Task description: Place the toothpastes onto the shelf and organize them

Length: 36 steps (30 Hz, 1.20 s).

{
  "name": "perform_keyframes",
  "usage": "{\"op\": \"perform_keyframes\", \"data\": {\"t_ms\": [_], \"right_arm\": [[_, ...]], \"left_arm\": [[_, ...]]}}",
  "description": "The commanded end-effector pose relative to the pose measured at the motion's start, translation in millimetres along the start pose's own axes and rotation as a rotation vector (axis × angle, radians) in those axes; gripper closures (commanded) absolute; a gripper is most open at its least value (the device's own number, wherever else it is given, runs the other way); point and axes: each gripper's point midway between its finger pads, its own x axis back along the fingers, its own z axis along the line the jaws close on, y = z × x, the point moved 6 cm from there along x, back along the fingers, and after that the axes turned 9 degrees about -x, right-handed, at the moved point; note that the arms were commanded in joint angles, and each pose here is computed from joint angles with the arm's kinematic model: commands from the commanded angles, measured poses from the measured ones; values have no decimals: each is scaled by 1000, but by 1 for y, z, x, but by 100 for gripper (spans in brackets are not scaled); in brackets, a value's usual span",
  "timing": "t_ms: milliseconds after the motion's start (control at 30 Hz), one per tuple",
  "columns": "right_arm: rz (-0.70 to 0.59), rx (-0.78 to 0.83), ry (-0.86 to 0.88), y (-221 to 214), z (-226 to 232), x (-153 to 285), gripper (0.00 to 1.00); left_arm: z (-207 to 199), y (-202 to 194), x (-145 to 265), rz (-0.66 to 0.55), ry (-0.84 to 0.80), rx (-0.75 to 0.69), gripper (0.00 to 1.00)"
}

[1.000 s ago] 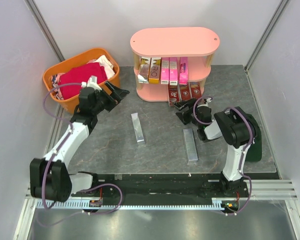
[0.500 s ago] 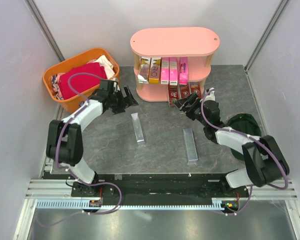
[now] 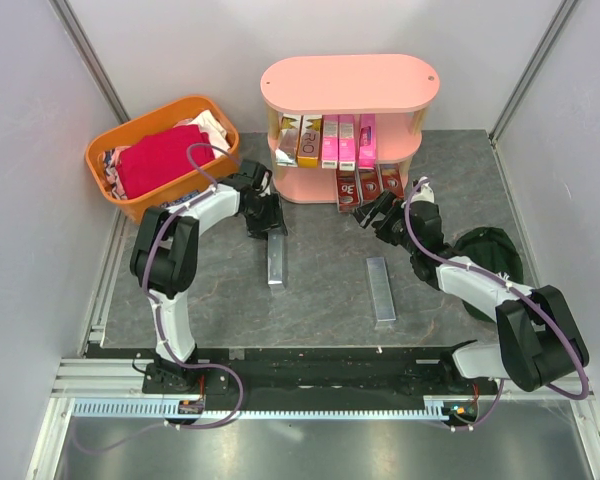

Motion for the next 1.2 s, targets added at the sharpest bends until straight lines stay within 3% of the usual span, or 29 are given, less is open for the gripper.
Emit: {"op": "perform_keyframes", "data": {"t_ms": [0, 333, 633, 900, 933, 1033, 1067, 1133, 1167], "right_arm": [[-26, 18, 21, 7, 9, -2, 2], [-19, 21, 41, 8, 15, 3, 2], [6, 60, 91, -1, 37, 10, 2], [113, 109, 207, -43, 69, 15, 2], [132, 112, 220, -48, 71, 16, 2], [213, 114, 300, -63, 81, 18, 2], [236, 102, 318, -68, 82, 18, 2], [283, 103, 379, -76, 88, 21, 2], [303, 103, 397, -81, 90, 22, 2]], "left_arm": [[7, -2, -3, 59, 61, -61, 41], [3, 3, 16, 10, 74, -68, 68], [-12, 17, 63, -193, -44, -56, 76], [-18, 17, 109, -437, -352, -23, 82], [-24, 26, 126, -536, -408, -56, 83], [-27, 15, 145, -591, -559, -18, 86], [-27, 22, 156, -673, -607, -37, 86], [-29, 10, 164, -691, -715, 3, 92], [-28, 10, 170, -765, -767, -22, 94]]}}
